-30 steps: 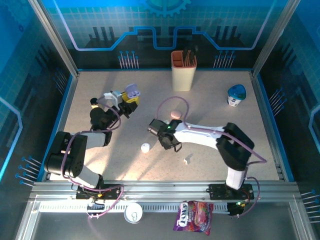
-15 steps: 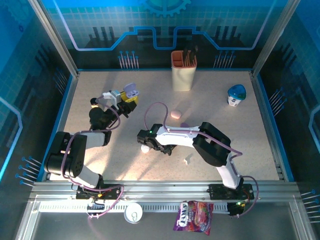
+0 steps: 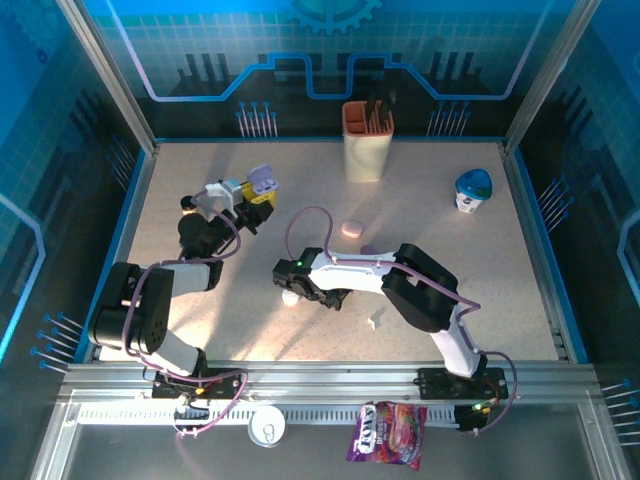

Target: Insert wireless bluetooth earbuds into charging case

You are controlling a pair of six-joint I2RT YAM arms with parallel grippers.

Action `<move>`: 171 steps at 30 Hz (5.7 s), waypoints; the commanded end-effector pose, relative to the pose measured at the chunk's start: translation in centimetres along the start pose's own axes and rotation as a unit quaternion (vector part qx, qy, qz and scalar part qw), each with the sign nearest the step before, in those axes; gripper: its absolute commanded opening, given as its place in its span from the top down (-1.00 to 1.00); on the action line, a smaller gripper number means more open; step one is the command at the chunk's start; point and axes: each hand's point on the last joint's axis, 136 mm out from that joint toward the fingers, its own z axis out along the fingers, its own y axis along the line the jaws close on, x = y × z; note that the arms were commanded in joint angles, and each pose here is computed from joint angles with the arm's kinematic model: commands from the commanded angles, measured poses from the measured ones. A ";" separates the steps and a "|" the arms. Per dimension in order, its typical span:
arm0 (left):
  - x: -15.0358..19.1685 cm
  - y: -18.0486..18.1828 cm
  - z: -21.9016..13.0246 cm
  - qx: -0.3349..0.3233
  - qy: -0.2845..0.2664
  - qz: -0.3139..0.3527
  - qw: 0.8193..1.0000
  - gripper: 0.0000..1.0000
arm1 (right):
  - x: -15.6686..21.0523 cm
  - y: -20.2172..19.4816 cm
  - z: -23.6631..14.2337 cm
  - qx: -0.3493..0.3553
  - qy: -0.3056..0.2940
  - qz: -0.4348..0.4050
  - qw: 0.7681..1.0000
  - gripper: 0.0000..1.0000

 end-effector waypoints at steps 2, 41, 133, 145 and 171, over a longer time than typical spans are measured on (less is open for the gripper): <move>-1.3 0.0 0.3 0.013 -0.016 0.008 1.000 0.47 | 0.2 0.3 0.6 0.008 0.014 -0.014 1.000 0.44; 4.5 -4.6 2.7 0.090 0.036 0.034 0.995 0.49 | -3.7 -5.3 -8.6 -0.423 -0.214 0.294 0.830 0.69; 9.1 -13.5 3.1 0.198 0.055 0.123 0.971 0.49 | -8.8 -12.9 -16.3 -0.495 -0.325 0.281 0.755 0.07; 6.8 -13.7 4.3 0.199 0.048 0.032 0.978 0.50 | -5.8 -15.0 -16.2 -0.524 -0.332 0.370 0.692 -0.22; 3.5 -15.6 5.1 0.239 0.036 -0.057 0.969 0.50 | -7.7 -14.0 -15.7 -0.707 -0.285 0.429 0.484 -0.19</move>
